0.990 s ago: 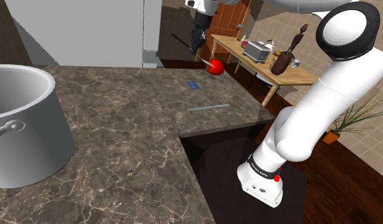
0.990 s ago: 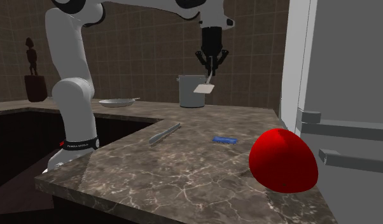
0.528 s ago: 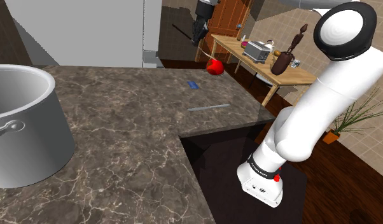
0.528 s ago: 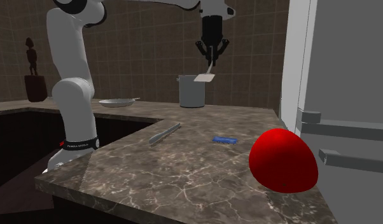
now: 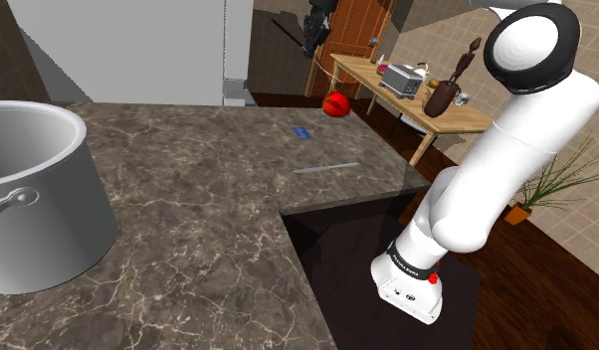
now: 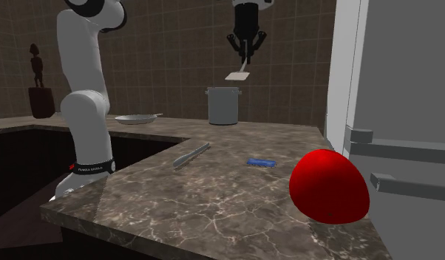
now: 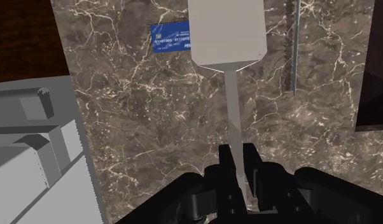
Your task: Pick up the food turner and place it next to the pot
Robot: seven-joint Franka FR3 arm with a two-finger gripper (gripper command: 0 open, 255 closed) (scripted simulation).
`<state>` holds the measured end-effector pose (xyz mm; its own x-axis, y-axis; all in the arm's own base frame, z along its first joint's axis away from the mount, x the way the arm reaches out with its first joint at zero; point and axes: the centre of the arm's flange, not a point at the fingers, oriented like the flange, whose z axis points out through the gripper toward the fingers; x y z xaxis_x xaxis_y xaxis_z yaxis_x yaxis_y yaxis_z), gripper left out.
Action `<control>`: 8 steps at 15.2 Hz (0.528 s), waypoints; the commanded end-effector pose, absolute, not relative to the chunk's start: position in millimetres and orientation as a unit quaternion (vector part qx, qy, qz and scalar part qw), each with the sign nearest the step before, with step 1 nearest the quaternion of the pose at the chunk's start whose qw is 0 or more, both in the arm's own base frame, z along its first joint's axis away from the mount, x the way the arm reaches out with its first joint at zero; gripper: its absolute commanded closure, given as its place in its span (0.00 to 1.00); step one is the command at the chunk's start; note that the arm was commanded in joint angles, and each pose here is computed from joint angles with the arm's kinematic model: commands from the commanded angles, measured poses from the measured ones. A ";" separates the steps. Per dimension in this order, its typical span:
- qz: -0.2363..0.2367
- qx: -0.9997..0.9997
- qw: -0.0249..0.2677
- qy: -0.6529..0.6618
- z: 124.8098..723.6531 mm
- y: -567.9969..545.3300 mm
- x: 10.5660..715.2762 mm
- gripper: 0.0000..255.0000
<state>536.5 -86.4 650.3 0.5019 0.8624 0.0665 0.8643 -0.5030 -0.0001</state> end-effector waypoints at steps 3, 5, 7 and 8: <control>-0.029 -0.866 0.017 -0.498 654.9 -50.6 521.9 1.00; -0.029 -0.866 0.017 -0.498 655.0 -26.0 512.2 1.00; -0.029 -0.866 0.017 -0.498 655.0 -1.5 502.5 1.00; -0.029 -0.866 0.017 -0.498 655.0 10.8 497.6 1.00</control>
<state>504.6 -1.8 655.0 0.5002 0.8633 0.0668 0.8653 -0.5013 -0.0007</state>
